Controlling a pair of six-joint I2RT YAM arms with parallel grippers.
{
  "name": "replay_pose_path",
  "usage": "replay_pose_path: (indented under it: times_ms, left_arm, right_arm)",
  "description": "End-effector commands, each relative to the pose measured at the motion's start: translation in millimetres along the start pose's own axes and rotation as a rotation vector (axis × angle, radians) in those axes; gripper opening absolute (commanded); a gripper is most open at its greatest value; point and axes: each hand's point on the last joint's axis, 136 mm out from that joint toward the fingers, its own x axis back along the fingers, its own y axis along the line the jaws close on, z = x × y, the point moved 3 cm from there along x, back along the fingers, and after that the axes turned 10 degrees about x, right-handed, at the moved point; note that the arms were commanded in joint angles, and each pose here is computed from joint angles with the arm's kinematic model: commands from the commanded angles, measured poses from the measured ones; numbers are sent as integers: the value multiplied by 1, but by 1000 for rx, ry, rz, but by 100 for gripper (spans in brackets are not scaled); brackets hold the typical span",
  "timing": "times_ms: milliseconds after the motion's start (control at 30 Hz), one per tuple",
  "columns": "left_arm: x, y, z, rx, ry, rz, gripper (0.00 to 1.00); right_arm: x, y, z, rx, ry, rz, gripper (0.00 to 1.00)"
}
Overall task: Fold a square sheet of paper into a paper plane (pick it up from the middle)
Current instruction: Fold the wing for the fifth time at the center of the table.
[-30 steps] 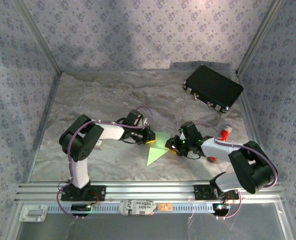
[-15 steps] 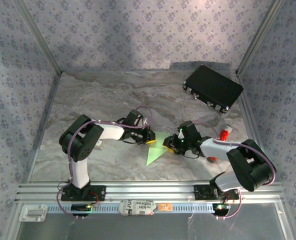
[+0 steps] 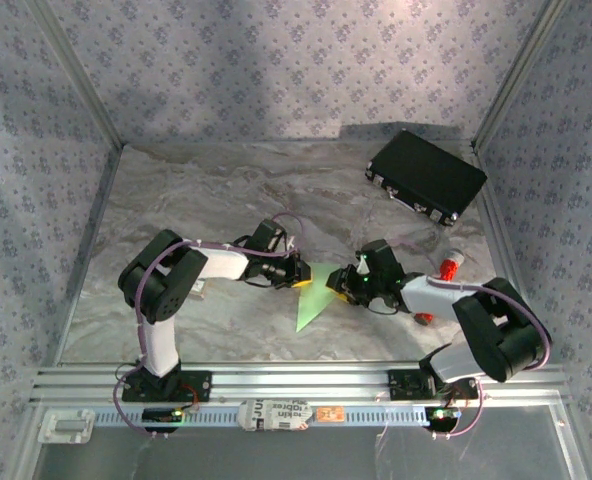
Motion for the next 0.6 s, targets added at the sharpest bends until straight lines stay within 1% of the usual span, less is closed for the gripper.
replay_pose_path:
  times_ms: [0,267,567]
  left_arm:
    - [0,21,4,50,8,-61,14]
    - [0,19,3,50,7,-56,14]
    - [-1,19,3,51,13,-56,14]
  right_arm:
    - [0,7,-11,36,-11,-35,34]
    - [-2,14,-14,74,3,-79,31]
    - [-3,14,-17,116,38,-95,33]
